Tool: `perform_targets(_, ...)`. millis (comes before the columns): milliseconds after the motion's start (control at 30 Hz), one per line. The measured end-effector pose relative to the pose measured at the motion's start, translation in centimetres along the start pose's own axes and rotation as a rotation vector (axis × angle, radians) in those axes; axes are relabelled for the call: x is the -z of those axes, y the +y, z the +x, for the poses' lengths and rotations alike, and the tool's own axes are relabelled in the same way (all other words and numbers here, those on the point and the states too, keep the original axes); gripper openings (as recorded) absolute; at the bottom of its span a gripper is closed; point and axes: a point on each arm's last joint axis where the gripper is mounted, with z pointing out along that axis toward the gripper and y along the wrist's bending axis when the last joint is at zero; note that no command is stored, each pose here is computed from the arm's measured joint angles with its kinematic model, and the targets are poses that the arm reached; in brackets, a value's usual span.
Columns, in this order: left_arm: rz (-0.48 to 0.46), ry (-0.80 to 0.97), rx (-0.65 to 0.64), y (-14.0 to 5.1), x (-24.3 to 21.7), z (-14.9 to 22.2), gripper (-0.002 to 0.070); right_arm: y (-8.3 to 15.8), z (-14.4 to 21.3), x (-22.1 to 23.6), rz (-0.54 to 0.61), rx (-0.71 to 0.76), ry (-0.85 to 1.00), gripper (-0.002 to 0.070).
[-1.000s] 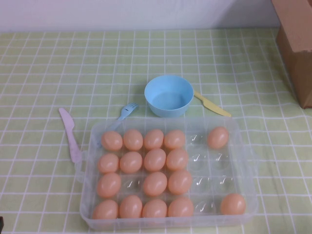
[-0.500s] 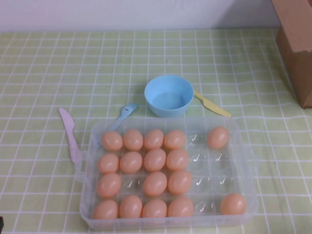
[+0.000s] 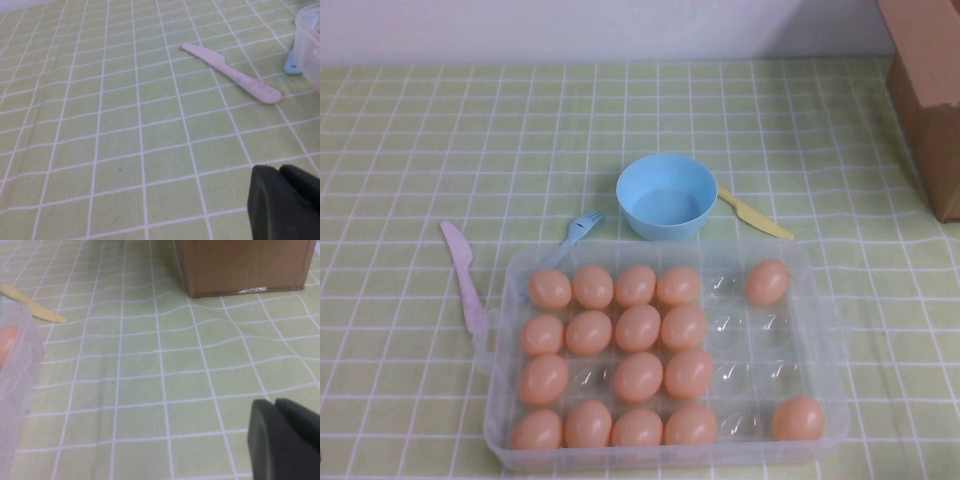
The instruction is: Take an egg out of the egg box
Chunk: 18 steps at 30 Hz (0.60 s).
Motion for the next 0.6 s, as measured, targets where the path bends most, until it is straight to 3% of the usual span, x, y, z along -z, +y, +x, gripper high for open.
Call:
perform_targets(133, 0.018, -0.026, 0.068, -0.2, 0.0, -0.2, -0.0005, 0.0, 0.0, 0.0, 0.000, 0.000, 0.000, -0.0018)
perform_targets(267, 0.093, -0.151, 0.474, -0.5, 0.1, -1.5, -0.0005, 0.0, 0.0, 0.0, 0.000, 0.000, 0.000, -0.0018)
perform_targets(367, 0.119, -0.228, 0.696, -0.3, 0.3, -2.3, -0.0005, 0.0, 0.0, 0.0, 0.000, 0.000, 0.000, -0.0018)
perform_targets(600, 0.088, -0.331, 0.764, 0.4, 0.5, -3.0, -0.0005, 0.0, 0.0, 0.0, 0.000, 0.000, 0.000, -0.0018)
